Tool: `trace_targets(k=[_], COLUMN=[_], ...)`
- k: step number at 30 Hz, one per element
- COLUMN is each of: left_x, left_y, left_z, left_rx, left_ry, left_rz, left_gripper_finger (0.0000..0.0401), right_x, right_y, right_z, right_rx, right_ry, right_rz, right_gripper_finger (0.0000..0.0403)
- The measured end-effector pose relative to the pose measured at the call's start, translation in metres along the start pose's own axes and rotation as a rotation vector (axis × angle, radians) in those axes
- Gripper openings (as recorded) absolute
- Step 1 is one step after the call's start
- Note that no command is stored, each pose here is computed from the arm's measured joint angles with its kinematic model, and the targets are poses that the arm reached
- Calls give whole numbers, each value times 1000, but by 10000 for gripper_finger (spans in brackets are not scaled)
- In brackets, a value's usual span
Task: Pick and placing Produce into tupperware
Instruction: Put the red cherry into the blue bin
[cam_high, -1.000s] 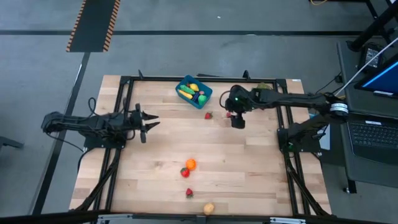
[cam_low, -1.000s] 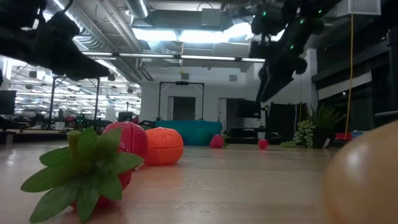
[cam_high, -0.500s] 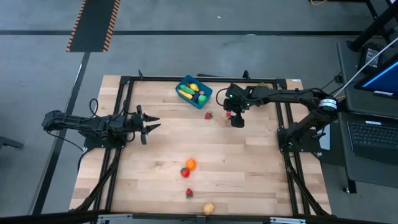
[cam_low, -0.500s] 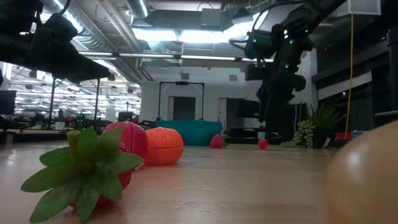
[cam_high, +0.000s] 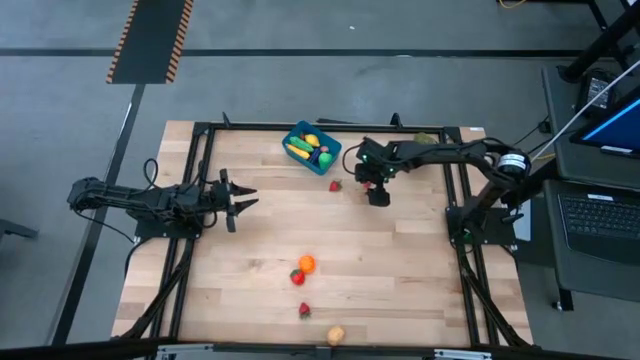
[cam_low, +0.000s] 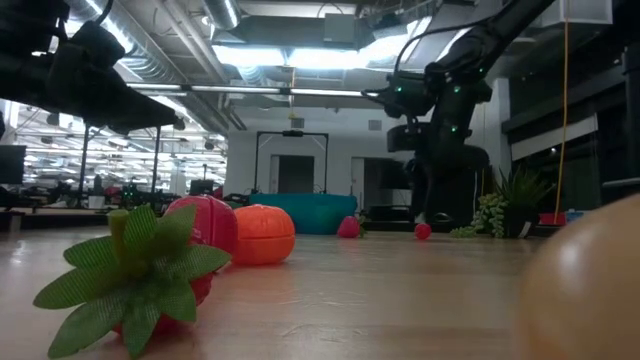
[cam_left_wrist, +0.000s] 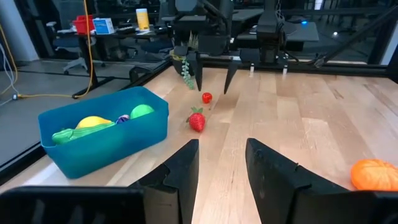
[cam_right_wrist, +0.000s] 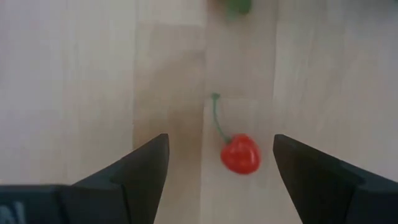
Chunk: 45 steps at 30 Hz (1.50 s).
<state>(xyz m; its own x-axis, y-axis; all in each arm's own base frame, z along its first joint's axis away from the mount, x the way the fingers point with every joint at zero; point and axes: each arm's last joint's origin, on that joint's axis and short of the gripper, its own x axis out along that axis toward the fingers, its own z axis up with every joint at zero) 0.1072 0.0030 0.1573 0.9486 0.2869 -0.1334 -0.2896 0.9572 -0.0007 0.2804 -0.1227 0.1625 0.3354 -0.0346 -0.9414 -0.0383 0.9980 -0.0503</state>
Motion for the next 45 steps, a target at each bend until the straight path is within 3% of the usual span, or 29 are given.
trace_targets(k=[45], left_x=[0], left_y=[0], left_z=[0], left_rx=[2], left_ry=[4], left_rz=[0], left_gripper_finger=[124], right_x=[28], right_y=[-14], right_z=[-8], right_rx=[48], right_ry=[54], right_rz=[6], right_gripper_finger=[281])
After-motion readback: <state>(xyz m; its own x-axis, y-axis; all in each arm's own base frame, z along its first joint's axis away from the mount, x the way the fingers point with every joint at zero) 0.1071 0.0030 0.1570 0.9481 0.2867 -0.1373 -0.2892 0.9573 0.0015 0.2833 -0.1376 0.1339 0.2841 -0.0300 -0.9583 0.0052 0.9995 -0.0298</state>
